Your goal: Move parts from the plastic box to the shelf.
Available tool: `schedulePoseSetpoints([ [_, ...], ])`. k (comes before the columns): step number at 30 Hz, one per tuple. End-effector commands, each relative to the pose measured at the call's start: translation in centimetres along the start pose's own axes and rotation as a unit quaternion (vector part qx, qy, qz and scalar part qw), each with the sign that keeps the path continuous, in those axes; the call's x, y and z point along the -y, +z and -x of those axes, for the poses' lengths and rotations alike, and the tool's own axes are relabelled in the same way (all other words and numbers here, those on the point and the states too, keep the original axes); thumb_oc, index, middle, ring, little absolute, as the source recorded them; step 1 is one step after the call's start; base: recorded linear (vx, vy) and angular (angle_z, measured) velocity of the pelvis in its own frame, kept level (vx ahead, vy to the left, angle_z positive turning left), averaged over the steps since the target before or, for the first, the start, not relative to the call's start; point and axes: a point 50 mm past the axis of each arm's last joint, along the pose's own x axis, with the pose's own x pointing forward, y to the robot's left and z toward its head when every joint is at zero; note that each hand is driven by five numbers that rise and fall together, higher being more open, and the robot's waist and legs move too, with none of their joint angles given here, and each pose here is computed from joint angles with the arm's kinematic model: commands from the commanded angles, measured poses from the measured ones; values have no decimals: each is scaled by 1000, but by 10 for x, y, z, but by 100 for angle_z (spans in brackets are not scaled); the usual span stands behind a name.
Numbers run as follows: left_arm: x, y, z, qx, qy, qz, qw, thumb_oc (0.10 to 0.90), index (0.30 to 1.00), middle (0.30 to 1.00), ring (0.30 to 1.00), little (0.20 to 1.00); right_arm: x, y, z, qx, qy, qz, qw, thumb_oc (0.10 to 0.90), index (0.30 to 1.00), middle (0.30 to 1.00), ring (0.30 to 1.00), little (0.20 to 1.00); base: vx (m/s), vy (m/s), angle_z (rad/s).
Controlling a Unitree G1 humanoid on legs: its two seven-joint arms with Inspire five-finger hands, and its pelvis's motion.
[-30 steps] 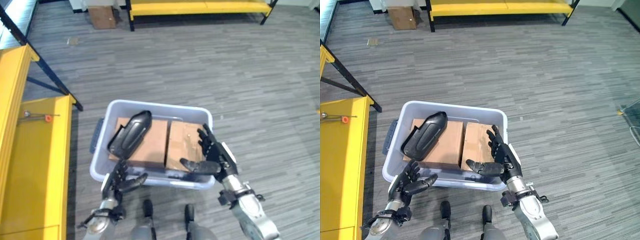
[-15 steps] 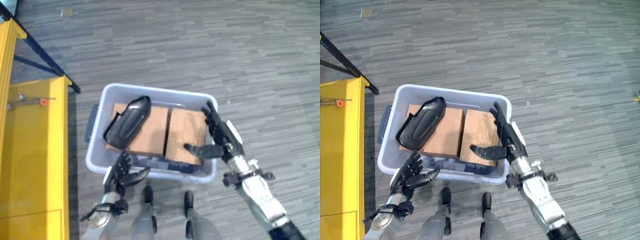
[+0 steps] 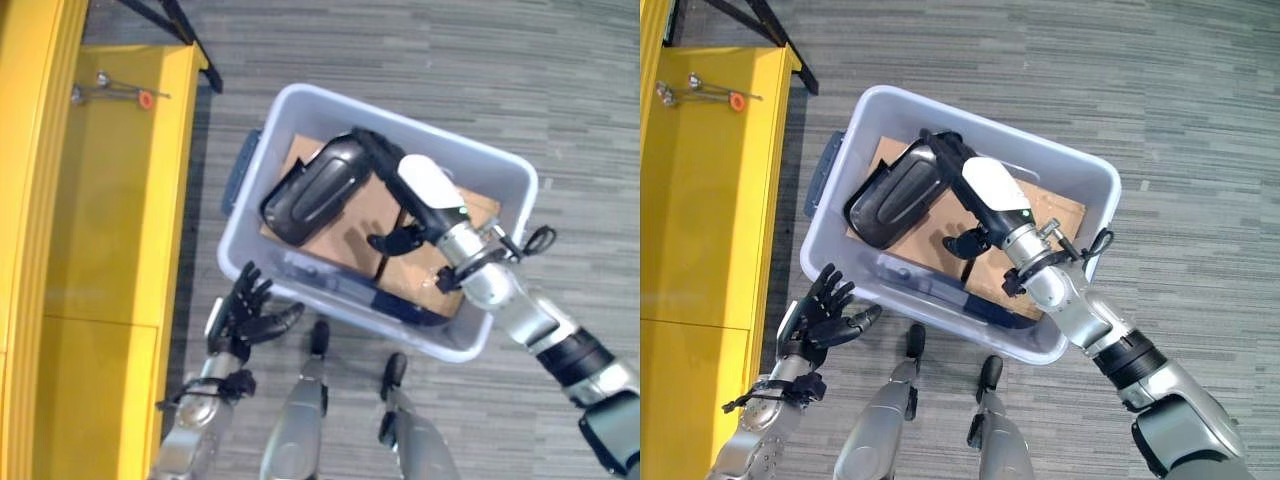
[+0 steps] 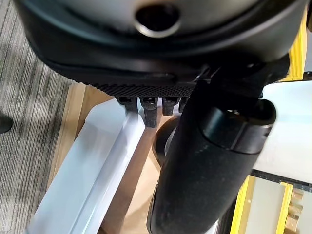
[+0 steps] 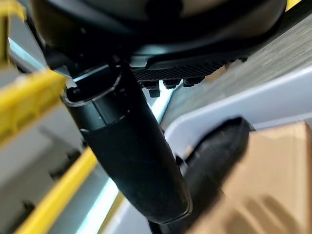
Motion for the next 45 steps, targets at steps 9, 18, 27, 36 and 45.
schedulePoseSetpoints([
  [9,-14,24,8,64,11,-37,997,900,1000,1000,1000,1000,21,4,-23,76,44,313,946,900,1000,1000,1000,1000,-16,-8,7],
  [18,-13,30,4,78,12,-48,996,900,1000,1000,1000,1000,29,-18,-30,67,87,478,872,900,1000,1000,1000,1000,-8,-20,14],
  [27,-16,30,1,80,25,-54,995,900,1000,1000,1000,1000,49,-23,-31,61,70,555,827,900,1000,1000,1000,1000,18,-22,15],
  [36,-18,30,1,77,33,-61,995,900,1000,1000,1000,1000,66,-11,-26,72,17,561,824,900,1000,1000,1000,1000,19,-7,8],
  [45,-19,31,2,80,43,-63,994,900,1000,1000,1000,1000,81,7,-15,89,-43,547,831,900,1000,1000,1000,1000,14,6,4],
])
